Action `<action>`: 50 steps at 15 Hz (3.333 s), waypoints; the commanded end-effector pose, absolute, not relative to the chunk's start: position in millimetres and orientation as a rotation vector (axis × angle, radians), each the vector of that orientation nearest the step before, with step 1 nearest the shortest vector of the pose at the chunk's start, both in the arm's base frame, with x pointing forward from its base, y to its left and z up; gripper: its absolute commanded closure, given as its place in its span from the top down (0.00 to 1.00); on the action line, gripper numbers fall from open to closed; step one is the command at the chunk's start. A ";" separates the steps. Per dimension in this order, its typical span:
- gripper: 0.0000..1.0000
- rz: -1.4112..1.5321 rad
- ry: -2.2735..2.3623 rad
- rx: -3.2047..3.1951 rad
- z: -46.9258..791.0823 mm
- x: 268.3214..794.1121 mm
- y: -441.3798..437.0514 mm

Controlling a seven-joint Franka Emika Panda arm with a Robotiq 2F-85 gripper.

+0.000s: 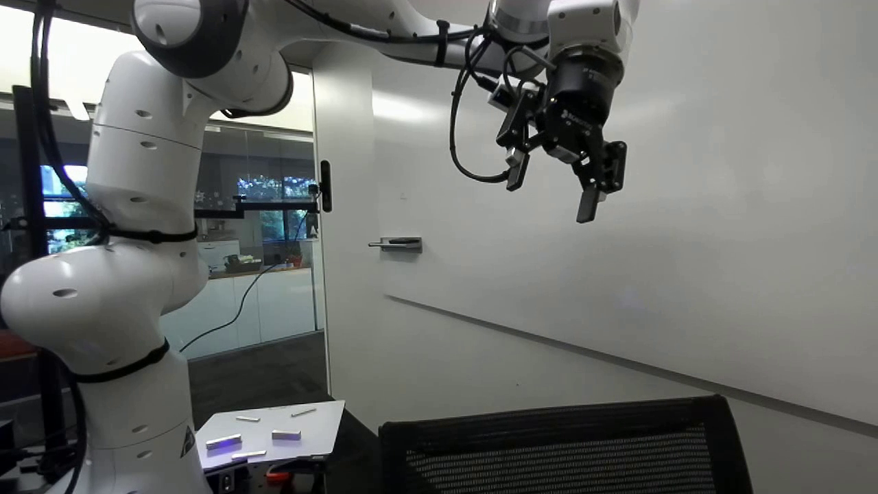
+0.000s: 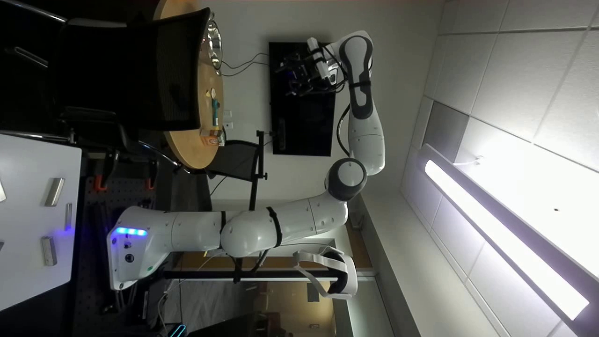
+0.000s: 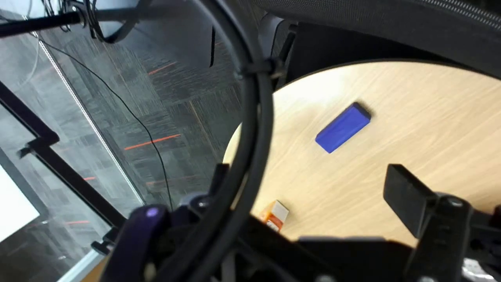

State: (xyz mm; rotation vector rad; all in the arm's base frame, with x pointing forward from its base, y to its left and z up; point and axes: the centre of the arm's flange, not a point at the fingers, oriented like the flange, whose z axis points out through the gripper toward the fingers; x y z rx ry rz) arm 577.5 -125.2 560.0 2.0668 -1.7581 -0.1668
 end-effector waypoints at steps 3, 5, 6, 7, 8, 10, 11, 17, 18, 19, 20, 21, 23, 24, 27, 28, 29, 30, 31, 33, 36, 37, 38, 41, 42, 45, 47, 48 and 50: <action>1.00 -0.216 -2.072 1.775 537.3 542.7 -164.6; 1.00 -0.237 -2.167 1.659 527.3 532.6 -181.7; 1.00 -0.248 -2.213 1.600 522.4 527.2 -189.8; 1.00 -0.258 -2.260 1.542 518.2 522.3 -197.7; 1.00 -0.262 -2.305 1.484 514.6 517.3 -204.6; 1.00 -0.249 -2.397 1.369 508.8 509.3 -216.2; 1.00 -0.221 -2.445 1.315 506.6 506.6 -220.3; 1.00 0.090 -2.439 1.399 490.6 507.4 -224.1; 1.00 0.127 -2.418 1.430 487.7 508.6 -222.6; 1.00 0.152 -2.409 1.451 484.1 509.5 -220.9; 1.00 0.166 -2.399 1.479 480.2 510.2 -218.8; 1.00 0.170 -2.386 1.518 478.6 510.7 -214.7; 1.00 0.133 -2.394 1.472 477.3 526.2 -223.5; 1.00 0.132 -2.388 1.483 475.7 525.5 -221.6; 1.00 0.135 -2.388 1.491 477.0 523.8 -219.7; 1.00 0.136 -2.389 1.491 477.6 523.5 -219.7; 1.00 0.137 -2.390 1.492 477.9 523.5 -219.7; 1.00 0.174 -2.387 1.459 473.7 525.3 -217.8; 1.00 0.199 -2.400 1.422 468.0 527.3 -219.2; 1.00 0.242 -2.419 1.348 456.8 531.6 -225.6; 1.00 0.282 -2.451 1.308 437.4 541.5 -245.6; 1.00 0.284 -2.468 1.297 429.8 545.1 -253.3; 1.00 0.264 -2.486 1.286 421.8 549.1 -262.5; 1.00 0.186 -2.504 1.214 399.2 553.8 -287.3; 1.00 0.162 -2.510 1.179 392.6 554.3 -294.6; 1.00 0.066 -2.498 1.147 371.7 552.7 -313.0; 1.00 0.014 -2.489 1.138 357.9 551.8 -320.9; 1.00 -0.002 -2.471 1.108 351.7 552.4 -321.4; 1.00 -0.041 -2.424 1.079 341.7 550.8 -322.2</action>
